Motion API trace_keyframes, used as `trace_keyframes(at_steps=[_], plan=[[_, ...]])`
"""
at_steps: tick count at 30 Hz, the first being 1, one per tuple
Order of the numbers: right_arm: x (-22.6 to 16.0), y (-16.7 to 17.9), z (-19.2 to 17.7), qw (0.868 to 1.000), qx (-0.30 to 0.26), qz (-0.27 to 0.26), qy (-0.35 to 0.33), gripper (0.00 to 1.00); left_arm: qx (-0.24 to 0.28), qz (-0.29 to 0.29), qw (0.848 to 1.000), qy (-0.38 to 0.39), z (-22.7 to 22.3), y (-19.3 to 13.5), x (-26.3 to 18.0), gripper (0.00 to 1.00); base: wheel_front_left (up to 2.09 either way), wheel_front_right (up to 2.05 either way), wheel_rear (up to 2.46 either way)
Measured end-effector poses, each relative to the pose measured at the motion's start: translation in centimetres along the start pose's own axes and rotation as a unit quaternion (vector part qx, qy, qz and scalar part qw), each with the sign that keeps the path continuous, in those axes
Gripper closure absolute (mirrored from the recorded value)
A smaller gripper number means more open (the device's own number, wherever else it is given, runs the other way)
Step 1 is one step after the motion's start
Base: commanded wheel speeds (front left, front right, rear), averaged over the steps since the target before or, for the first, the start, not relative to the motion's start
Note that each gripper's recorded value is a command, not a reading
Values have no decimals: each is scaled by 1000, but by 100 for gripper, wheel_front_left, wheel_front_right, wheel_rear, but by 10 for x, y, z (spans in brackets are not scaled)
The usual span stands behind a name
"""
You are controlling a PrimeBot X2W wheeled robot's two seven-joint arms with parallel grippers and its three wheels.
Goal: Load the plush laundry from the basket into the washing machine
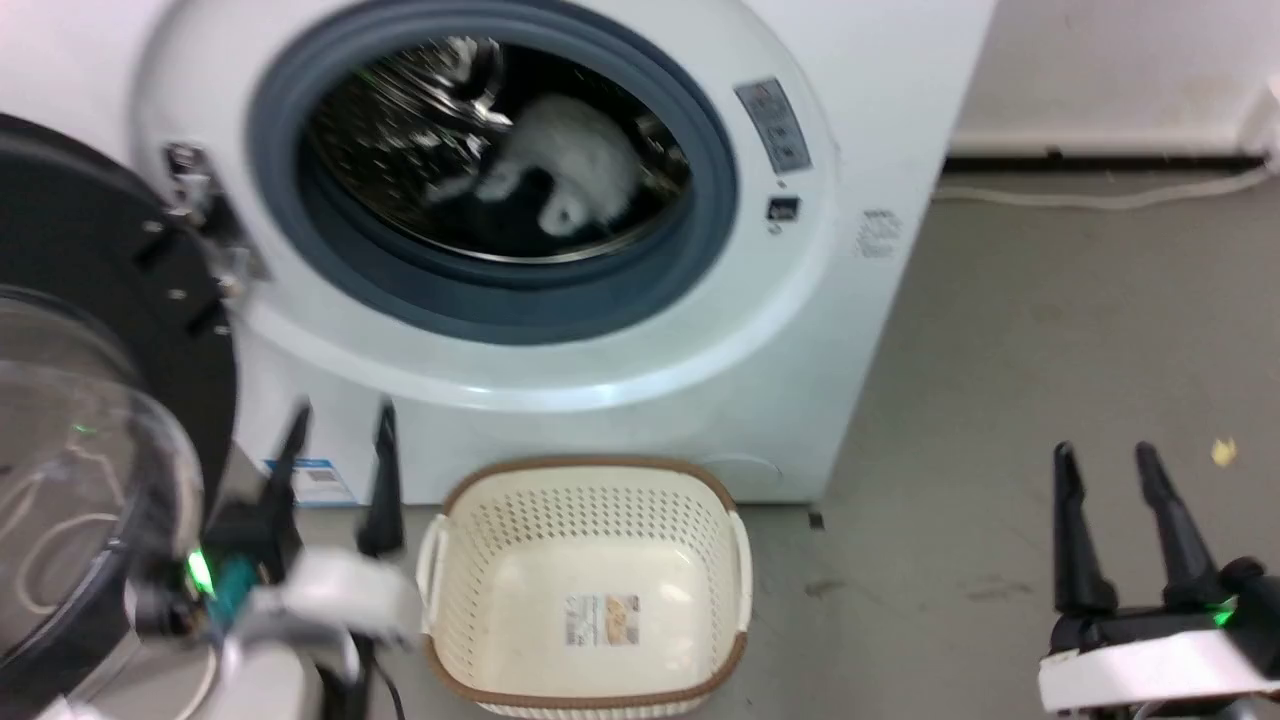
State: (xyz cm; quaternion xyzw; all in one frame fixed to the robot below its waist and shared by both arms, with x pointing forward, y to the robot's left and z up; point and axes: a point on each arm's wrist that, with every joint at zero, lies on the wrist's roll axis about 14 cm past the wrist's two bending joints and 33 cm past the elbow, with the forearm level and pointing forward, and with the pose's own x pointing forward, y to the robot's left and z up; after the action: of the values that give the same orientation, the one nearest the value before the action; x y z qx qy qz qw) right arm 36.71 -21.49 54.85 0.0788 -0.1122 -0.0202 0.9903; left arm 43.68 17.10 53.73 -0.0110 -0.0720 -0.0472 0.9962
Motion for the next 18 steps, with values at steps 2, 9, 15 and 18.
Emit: trace_keyframes(at_steps=[2, 9, 15, 18], plan=[[-2, 9, -1, 1000, -1, 14, 2, 0, -11, 14, 1000, 5, -3, 0, -21, 0, 0, 0, 0], [-9, 30, -10, 999, -2, 46, 19, 0, -20, 36, 998, 56, -34, -6, -73, 0, 0, 0, 0], [-11, 33, -12, 999, 0, 50, 22, 0, -20, 34, 997, 64, -38, -11, -84, 0, 0, 0, 0], [-12, 33, -14, 998, 0, 50, 25, 0, -20, 35, 997, 66, -40, -12, -87, 0, 0, 0, 0]])
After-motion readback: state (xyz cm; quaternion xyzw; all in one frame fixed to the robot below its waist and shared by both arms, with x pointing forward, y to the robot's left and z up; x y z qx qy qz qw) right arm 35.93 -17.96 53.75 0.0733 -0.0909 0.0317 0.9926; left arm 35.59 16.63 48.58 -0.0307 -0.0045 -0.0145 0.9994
